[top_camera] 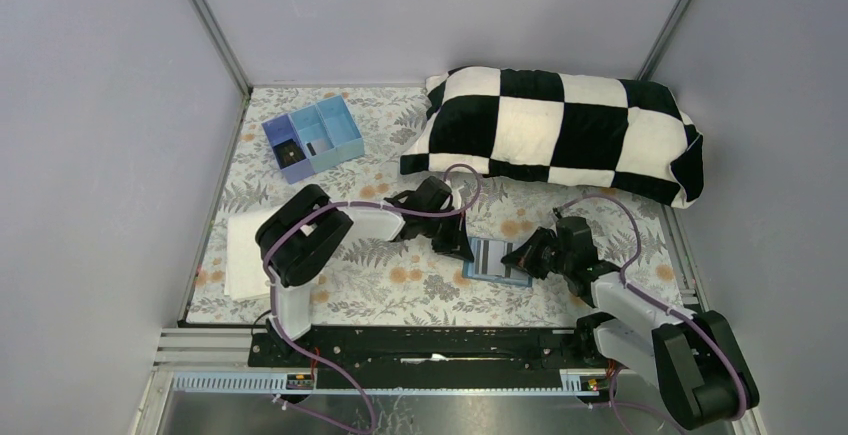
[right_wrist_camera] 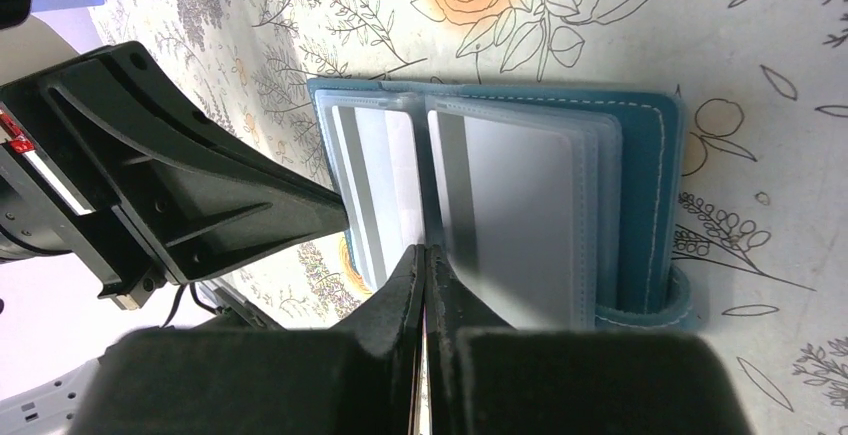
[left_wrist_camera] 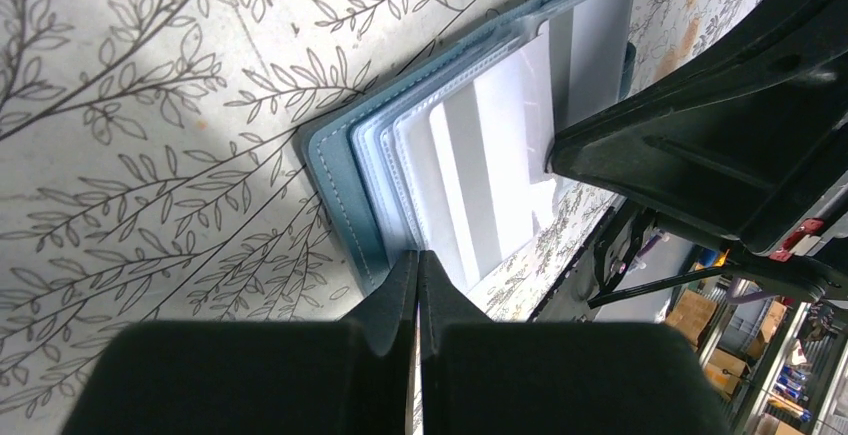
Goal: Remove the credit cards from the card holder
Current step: Remove the credit card from the card holder.
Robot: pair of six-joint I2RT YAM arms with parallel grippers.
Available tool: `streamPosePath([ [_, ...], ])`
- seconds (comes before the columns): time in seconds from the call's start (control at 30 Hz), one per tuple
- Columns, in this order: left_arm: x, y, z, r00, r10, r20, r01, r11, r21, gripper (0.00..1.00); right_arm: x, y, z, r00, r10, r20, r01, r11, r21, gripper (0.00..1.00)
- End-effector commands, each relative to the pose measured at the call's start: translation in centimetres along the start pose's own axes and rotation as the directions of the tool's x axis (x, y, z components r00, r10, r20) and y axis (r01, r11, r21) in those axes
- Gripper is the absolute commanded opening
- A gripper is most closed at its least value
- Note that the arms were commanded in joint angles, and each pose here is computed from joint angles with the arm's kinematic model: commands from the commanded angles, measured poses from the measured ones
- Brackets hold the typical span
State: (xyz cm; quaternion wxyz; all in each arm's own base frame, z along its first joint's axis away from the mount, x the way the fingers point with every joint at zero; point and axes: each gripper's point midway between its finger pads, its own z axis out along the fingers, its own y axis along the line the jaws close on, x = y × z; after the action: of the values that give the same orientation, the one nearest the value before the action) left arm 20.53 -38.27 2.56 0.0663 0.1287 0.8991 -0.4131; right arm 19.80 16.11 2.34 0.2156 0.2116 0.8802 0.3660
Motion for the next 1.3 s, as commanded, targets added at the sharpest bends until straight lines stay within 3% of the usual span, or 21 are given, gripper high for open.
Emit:
streamPosePath([
  [0.0, 0.3, 1.8, -0.8, 1.0, 0.004, 0.017, -0.003, 0.998, -0.07, 0.0, -0.2, -0.3, -0.2, 0.999, -0.031, 0.017, 0.03, 0.999, 0.022, 0.0],
  [0.93, -0.5, 1.9, -2.2, 0.996, 0.083, 0.016, -0.081, 0.989, -0.122, 0.0, -0.1, -2.0, -1.9, 0.996, -0.061, 0.069, 0.055, 0.994, 0.092, 0.0],
  [1.27, -2.3, -3.8, -4.8, 0.978, 0.18, 0.104, -0.184, 0.982, 0.031, 0.02, -0.8, -1.5, -2.9, 0.987, -0.103, 0.12, 0.093, 0.992, 0.089, 0.0],
])
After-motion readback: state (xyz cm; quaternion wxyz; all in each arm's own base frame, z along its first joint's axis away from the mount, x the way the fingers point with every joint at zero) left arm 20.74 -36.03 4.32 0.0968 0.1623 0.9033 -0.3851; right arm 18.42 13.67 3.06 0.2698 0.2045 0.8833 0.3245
